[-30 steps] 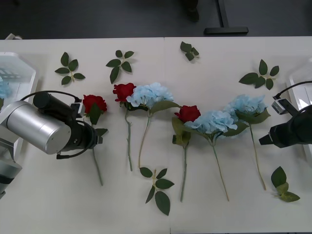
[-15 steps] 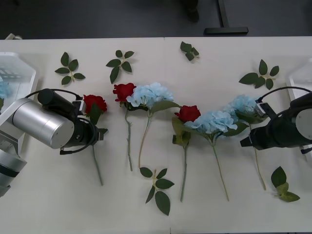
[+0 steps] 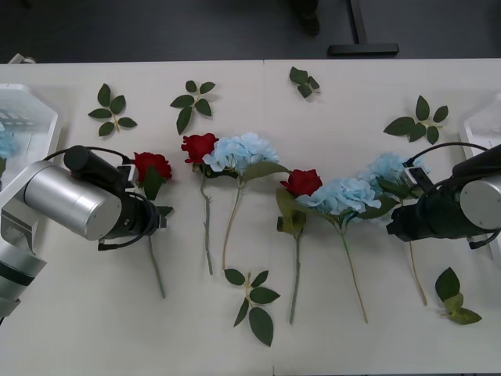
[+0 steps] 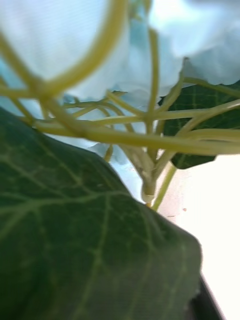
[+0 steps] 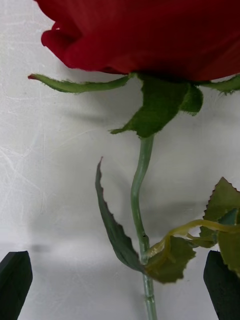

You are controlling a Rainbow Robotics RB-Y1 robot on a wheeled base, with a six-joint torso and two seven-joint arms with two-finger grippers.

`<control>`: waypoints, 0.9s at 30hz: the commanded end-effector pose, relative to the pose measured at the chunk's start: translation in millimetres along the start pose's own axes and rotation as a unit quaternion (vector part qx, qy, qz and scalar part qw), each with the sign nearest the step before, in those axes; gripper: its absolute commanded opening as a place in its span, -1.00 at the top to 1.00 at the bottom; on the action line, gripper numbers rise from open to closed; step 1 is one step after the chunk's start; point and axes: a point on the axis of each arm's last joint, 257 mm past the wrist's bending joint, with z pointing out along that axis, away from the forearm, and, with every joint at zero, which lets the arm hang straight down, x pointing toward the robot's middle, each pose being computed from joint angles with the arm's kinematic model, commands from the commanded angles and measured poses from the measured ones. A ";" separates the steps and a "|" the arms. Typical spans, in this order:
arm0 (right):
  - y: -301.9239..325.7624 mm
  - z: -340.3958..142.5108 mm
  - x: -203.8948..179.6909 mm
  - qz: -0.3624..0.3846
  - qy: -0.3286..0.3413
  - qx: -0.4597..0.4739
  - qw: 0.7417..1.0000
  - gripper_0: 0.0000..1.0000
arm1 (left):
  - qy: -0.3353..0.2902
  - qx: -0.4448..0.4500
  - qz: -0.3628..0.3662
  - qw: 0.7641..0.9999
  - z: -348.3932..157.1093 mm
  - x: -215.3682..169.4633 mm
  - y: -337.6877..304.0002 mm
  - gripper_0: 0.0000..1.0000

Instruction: Place the red flowers into the right box and the blue flowers into the left box. If a person shows an open palm, hand one flower to the person first, then continue sorting.

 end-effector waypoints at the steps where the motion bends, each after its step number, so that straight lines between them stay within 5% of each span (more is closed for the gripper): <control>1: 13.8 -10.2 -30.5 0.013 -0.029 -0.005 0.999 1.00 | -0.022 0.000 0.044 0.999 -2.5 -15.0 -20.0 -1.00; 8: 11.8 -10.4 -33.3 0.019 -0.033 0.000 0.999 1.00 | -0.022 0.000 0.044 0.999 -2.2 -15.0 -20.2 -1.00; 13: 11.4 -12.8 -38.2 0.025 -0.038 0.000 0.999 1.00 | -0.021 0.000 0.045 0.999 -2.1 -14.6 -21.3 0.18; 17: 11.1 -24.3 -50.1 0.039 -0.050 -0.015 0.998 1.00 | -0.019 0.000 0.044 0.999 -1.0 -13.4 -21.1 0.72; 27: 37.3 -106.8 -117.3 -0.002 -0.138 -0.141 0.980 1.00 | -0.018 -0.004 0.041 0.999 1.4 -12.6 -19.5 0.77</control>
